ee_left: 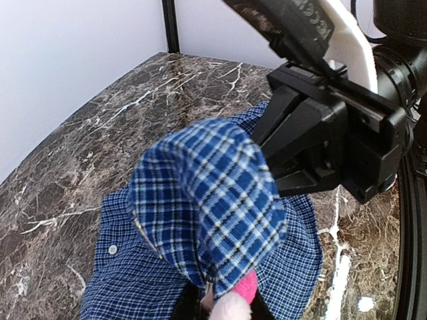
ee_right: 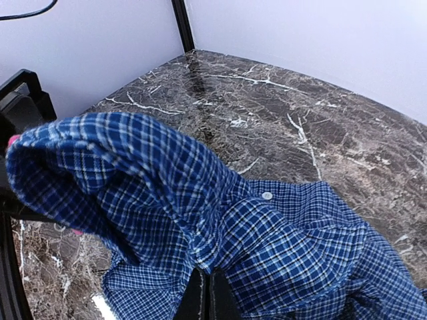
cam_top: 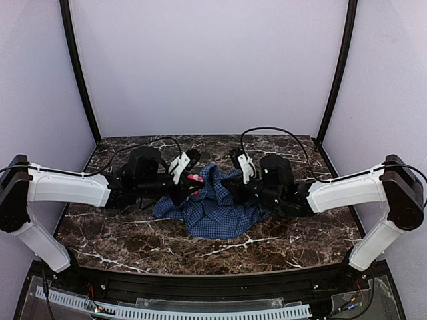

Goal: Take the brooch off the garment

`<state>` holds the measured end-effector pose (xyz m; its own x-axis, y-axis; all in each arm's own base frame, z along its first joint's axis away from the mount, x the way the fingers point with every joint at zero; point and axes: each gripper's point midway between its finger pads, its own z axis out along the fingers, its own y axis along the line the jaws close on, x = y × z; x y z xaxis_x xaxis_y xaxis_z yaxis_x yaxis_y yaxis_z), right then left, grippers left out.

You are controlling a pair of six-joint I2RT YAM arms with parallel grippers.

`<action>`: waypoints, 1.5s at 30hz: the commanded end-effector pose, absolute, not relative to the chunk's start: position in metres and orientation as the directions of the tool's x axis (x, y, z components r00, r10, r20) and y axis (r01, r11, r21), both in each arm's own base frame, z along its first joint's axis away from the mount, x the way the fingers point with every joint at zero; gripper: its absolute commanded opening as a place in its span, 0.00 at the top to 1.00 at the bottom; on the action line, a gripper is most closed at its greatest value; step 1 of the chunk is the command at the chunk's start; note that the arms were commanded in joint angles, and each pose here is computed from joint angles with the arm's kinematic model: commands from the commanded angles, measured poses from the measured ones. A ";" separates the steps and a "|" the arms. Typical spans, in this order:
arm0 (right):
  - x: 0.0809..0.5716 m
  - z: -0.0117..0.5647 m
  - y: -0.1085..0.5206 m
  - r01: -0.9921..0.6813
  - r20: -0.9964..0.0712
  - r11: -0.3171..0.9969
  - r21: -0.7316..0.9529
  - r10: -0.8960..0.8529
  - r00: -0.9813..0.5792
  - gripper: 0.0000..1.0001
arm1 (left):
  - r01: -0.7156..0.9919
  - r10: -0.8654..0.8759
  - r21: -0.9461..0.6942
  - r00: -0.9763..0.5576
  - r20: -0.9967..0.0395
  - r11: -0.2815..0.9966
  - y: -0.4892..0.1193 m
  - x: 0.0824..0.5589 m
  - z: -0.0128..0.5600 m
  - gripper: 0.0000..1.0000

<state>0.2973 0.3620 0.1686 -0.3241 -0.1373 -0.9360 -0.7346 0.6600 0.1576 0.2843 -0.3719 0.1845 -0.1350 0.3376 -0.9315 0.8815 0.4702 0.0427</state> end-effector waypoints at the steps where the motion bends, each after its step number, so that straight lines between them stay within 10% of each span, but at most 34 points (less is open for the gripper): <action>1: 0.300 0.199 0.344 -0.717 -0.957 0.690 0.097 -0.134 -0.258 1.00 | 0.858 0.328 0.038 -0.154 -0.932 0.512 -0.349 0.287 0.190 0.99; 10: 0.290 0.218 0.342 -0.745 -0.954 0.664 0.069 -0.174 -0.243 1.00 | 0.803 0.373 0.110 -0.146 -0.916 0.586 -0.331 0.306 0.196 0.87; 17: 0.295 0.222 0.344 -0.734 -0.954 0.675 0.070 -0.170 -0.248 1.00 | 0.891 0.358 0.118 -0.053 -0.932 0.439 -0.357 0.289 0.229 0.28; 26: 0.294 0.225 0.347 -0.743 -0.954 0.666 0.072 -0.171 -0.246 1.00 | 0.900 0.414 0.143 -0.046 -0.909 0.412 -0.377 0.296 0.222 0.03; 33: 0.295 0.225 0.347 -0.740 -0.954 0.669 0.068 -0.173 -0.244 1.00 | 0.909 0.444 0.120 -0.077 -0.893 0.400 -0.390 0.300 0.208 0.02; 45: 0.297 0.227 0.342 -0.724 -0.957 0.687 0.057 -0.170 -0.237 1.00 | 0.897 0.470 0.099 -0.130 -0.873 0.431 -0.383 0.301 0.190 0.54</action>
<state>0.2924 0.3408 0.2112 -0.2744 -0.1938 -0.9419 -0.7291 0.6805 0.0724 0.3033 -0.3861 0.1912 -0.1143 0.4628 -0.8791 0.9004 0.4221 0.1052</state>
